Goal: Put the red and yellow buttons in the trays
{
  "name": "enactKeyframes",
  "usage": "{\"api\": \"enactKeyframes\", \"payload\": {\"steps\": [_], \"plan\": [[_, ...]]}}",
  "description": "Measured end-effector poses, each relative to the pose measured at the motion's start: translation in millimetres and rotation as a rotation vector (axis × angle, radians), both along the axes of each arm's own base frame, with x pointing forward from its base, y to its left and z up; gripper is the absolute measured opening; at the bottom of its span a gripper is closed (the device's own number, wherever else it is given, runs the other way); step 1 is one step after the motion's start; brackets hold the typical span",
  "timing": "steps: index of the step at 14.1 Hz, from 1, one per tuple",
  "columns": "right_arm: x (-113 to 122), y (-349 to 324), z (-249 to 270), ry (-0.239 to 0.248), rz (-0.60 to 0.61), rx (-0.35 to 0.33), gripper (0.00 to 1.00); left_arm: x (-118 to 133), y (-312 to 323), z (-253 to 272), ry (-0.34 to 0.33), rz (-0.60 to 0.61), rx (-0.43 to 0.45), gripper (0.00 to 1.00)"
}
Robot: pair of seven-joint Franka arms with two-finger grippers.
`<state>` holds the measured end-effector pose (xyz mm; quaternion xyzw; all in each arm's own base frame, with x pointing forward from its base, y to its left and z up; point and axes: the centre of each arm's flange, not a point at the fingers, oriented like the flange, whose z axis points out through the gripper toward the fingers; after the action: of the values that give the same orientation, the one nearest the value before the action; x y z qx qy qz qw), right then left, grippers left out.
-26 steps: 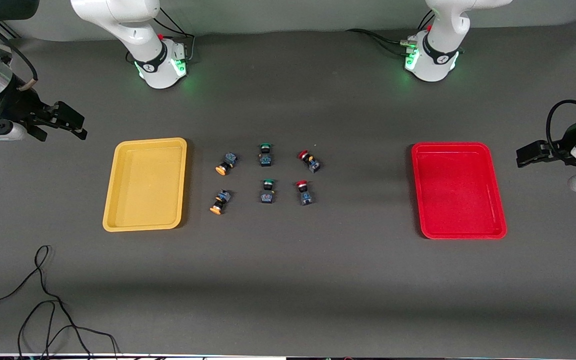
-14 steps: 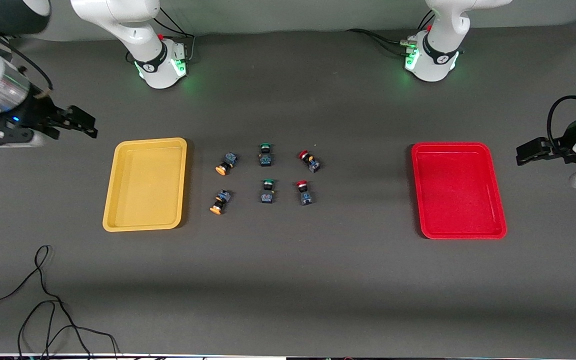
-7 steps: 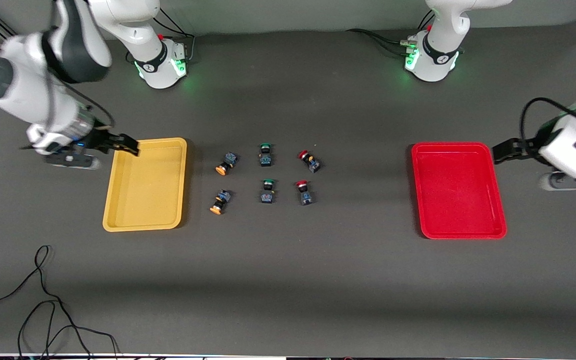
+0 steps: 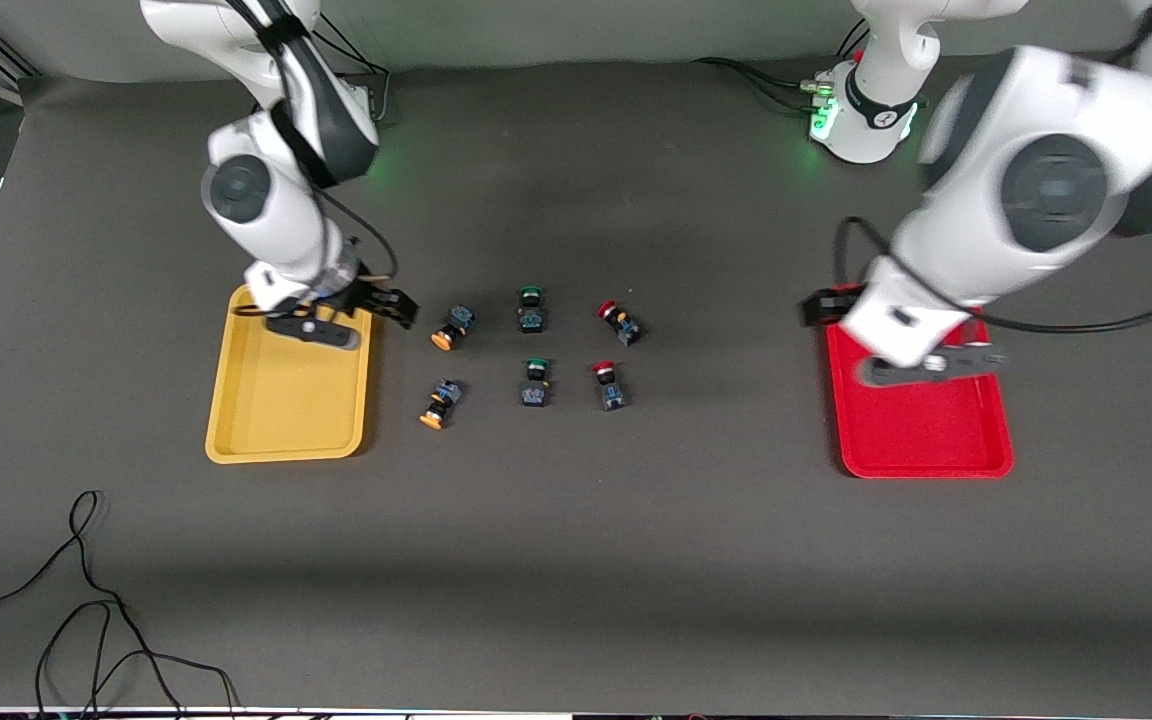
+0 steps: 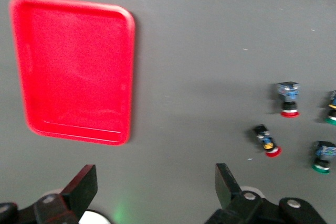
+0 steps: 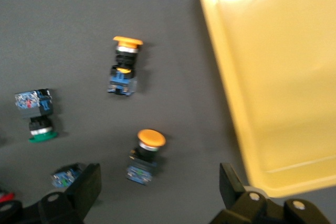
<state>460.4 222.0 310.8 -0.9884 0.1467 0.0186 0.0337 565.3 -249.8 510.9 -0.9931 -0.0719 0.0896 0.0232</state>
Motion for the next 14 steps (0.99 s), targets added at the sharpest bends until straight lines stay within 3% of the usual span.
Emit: {"api": "enactKeyframes", "payload": {"steps": [3, 6, 12, 13, 14], "plan": [[-3, 18, -51, 0.029, -0.047, 0.022, 1.0, -19, -84, -59, 0.022, 0.087, 0.024, 1.0], [-12, 26, -87, 0.088, -0.103, 0.019, 1.0, -54, -158, -138, 0.047, 0.169, 0.056, 0.99], [-32, 40, -126, 0.127, -0.162, 0.024, 1.0, -79, -201, -272, 0.076, 0.325, 0.056, 0.98], [-35, 42, -128, 0.129, -0.162, 0.024, 0.97, -87, -207, -288, 0.072, 0.329, 0.047, 0.99], [-36, 43, -130, 0.131, -0.16, 0.023, 0.86, -94, -210, -301, 0.064, 0.336, 0.033, 0.98]]}}
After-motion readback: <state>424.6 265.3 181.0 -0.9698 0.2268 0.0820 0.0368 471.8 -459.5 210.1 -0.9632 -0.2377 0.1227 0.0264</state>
